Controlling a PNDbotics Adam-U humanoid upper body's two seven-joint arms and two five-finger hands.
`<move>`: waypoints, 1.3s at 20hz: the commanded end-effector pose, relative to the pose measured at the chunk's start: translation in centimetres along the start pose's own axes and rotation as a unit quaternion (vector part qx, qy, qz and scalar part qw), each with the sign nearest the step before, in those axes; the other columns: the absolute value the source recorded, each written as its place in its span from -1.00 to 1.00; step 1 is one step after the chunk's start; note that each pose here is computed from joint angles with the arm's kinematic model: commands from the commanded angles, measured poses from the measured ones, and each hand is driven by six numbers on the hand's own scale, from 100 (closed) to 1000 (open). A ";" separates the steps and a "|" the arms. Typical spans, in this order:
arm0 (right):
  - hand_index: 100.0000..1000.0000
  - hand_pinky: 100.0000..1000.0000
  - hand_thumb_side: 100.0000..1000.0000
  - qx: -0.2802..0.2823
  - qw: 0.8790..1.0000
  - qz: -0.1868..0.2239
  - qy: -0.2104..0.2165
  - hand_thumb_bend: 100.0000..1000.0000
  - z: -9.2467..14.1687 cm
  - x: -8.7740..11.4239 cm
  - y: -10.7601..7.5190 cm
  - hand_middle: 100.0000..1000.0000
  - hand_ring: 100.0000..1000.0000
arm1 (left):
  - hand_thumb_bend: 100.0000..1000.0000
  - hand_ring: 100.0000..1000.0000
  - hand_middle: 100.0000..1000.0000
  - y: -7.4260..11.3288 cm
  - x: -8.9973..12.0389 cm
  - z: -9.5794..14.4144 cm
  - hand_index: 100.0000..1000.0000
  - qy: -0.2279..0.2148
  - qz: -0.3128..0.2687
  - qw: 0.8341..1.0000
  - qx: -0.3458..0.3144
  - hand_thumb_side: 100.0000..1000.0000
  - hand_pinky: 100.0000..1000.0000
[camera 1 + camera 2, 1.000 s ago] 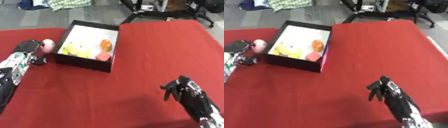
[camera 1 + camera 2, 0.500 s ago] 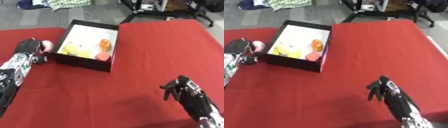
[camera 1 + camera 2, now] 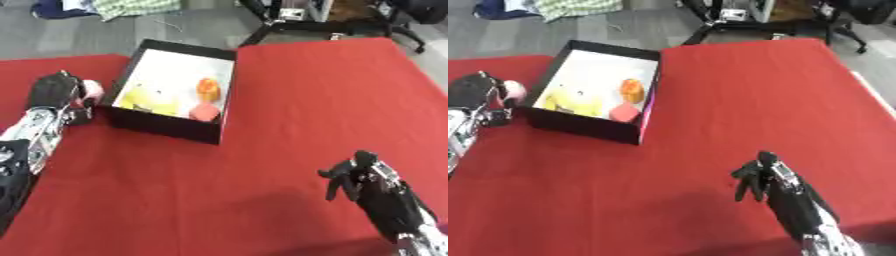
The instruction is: Pick up objects on the table and place them in the box.
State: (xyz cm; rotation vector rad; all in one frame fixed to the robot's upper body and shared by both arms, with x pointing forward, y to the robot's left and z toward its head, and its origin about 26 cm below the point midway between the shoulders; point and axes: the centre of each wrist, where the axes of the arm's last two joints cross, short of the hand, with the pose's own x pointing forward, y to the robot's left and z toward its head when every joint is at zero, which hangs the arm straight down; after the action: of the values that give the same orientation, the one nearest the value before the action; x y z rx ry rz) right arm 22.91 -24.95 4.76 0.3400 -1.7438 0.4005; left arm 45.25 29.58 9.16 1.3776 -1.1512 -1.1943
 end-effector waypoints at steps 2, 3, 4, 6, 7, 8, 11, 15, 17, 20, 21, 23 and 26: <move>0.04 0.73 1.00 -0.001 1.000 0.006 -0.008 -1.00 -0.1 0.5 -0.1 -0.78 -0.29 | -1.00 -0.39 -0.70 2.8 -0.2 -0.6 -0.17 -0.008 0.007 0.999 0.045 -0.81 0.26; 0.04 0.73 1.00 -0.002 1.000 0.006 -0.008 -1.00 -0.1 0.5 -0.2 -0.78 -0.29 | -1.00 -0.40 -0.71 3.5 -0.2 -0.7 -0.18 -0.012 0.012 0.998 0.054 -0.80 0.26; 0.04 0.73 1.00 -0.002 1.000 0.006 -0.008 -1.00 -0.1 0.4 -0.2 -0.78 -0.29 | -1.00 -0.40 -0.71 4.6 -0.1 -0.8 -0.18 -0.017 0.018 0.997 0.067 -0.79 0.26; 0.04 0.73 1.00 -0.002 1.000 0.007 -0.007 -1.00 0.0 0.4 -0.2 -0.78 -0.29 | -1.00 -0.41 -0.72 7.5 -0.1 -0.9 -0.18 -0.027 0.032 0.994 0.099 -0.78 0.26; 0.04 0.73 1.00 -0.002 1.000 0.007 -0.007 -1.00 0.0 0.4 -0.2 -0.78 -0.29 | -1.00 -0.41 -0.72 8.9 -0.1 -0.9 -0.18 -0.032 0.039 0.992 0.113 -0.77 0.26; 0.04 0.73 1.00 -0.003 1.000 0.008 -0.006 -1.00 0.0 0.4 -0.3 -0.78 -0.29 | -1.00 -0.41 -0.72 10.5 0.0 -0.8 -0.18 -0.039 0.047 0.990 0.129 -0.76 0.26; 0.04 0.73 1.00 -0.004 1.000 0.008 -0.005 -1.00 0.1 0.4 -0.3 -0.78 -0.29 | -1.00 -0.41 -0.72 14.4 0.7 0.1 -0.19 -0.069 0.069 0.981 0.166 -0.77 0.26; 0.04 0.73 1.00 -0.001 1.000 0.009 -0.004 -1.00 0.2 0.3 -0.3 -0.78 -0.29 | -1.00 -0.38 -0.70 17.5 3.7 2.3 -0.18 -0.160 0.068 0.969 0.176 -0.90 0.29; 0.04 0.73 1.00 0.000 1.000 0.009 -0.006 -1.00 0.2 0.3 -0.3 -0.78 -0.29 | -1.00 -0.35 -0.60 18.0 5.5 3.5 -0.17 -0.208 0.053 0.963 0.162 -0.93 0.29; 0.04 0.73 1.00 0.001 1.000 0.008 -0.008 -1.00 0.1 0.4 -0.3 -0.78 -0.29 | -1.00 -0.30 -0.54 17.3 8.2 4.8 -0.13 -0.276 0.011 0.953 0.123 -0.93 0.33; 0.04 0.73 1.00 0.001 1.000 0.008 -0.009 -1.00 0.1 0.4 -0.3 -0.78 -0.29 | -1.00 -0.28 -0.52 16.8 8.9 5.0 -0.10 -0.291 -0.004 0.951 0.108 -0.92 0.34; 0.04 0.73 1.00 0.001 1.000 0.008 -0.009 -1.00 0.0 0.4 -0.4 -0.78 -0.29 | -1.00 -0.23 -0.45 15.7 9.8 5.2 -0.04 -0.312 -0.029 0.947 0.072 -0.89 0.36; 0.04 0.74 1.00 0.002 1.000 0.008 -0.012 -1.00 -0.1 0.5 -0.3 -0.78 -0.29 | -0.78 0.06 0.04 13.8 10.5 5.1 0.41 -0.326 -0.061 0.943 0.015 -0.79 0.47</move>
State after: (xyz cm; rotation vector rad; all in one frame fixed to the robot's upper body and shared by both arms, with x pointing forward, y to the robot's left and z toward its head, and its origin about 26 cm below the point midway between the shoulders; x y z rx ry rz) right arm 22.97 -25.04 4.83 0.3360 -1.7538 0.3996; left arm 40.00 17.41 20.86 1.0931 -1.5774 -1.7657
